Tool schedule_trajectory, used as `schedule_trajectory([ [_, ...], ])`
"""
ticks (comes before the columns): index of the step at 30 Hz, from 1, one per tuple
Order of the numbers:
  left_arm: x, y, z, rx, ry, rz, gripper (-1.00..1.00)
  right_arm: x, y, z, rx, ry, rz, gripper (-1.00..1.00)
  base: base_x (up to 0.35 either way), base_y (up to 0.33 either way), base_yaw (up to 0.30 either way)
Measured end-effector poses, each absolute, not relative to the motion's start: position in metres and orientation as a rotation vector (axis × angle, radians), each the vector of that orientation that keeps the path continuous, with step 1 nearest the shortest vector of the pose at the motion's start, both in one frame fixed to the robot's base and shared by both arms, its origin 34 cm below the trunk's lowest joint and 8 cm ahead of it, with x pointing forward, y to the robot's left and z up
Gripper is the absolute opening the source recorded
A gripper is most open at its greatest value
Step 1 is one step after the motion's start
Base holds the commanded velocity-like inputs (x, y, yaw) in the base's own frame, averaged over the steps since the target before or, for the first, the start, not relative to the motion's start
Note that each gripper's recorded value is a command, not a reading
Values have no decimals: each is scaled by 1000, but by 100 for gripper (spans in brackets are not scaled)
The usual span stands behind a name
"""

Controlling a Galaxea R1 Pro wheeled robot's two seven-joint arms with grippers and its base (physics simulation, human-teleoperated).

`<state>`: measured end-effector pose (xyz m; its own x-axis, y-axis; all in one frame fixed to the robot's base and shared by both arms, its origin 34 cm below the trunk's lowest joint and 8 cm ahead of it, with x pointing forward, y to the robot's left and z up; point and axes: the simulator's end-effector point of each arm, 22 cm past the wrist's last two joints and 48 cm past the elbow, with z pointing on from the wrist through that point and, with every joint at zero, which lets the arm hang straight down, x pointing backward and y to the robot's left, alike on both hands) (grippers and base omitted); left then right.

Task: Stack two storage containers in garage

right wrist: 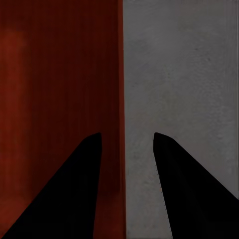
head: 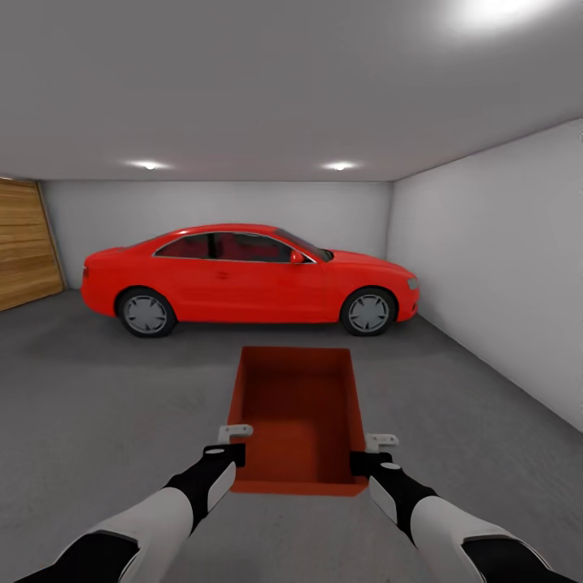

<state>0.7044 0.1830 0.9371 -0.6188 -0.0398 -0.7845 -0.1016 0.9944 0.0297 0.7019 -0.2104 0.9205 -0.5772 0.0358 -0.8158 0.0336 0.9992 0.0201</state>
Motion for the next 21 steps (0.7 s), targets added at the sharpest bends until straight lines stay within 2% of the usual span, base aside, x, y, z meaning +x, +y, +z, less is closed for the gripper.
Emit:
schedule_trajectory([
  [8,704,183,936,-98,2242,89,-100,702,-210,920,47,2190,2,-100,253,0,-223],
  [21,704,183,935,-99,2243,89,-100,702,-211,919,46,2190,2,-100,11,0,-243],
])
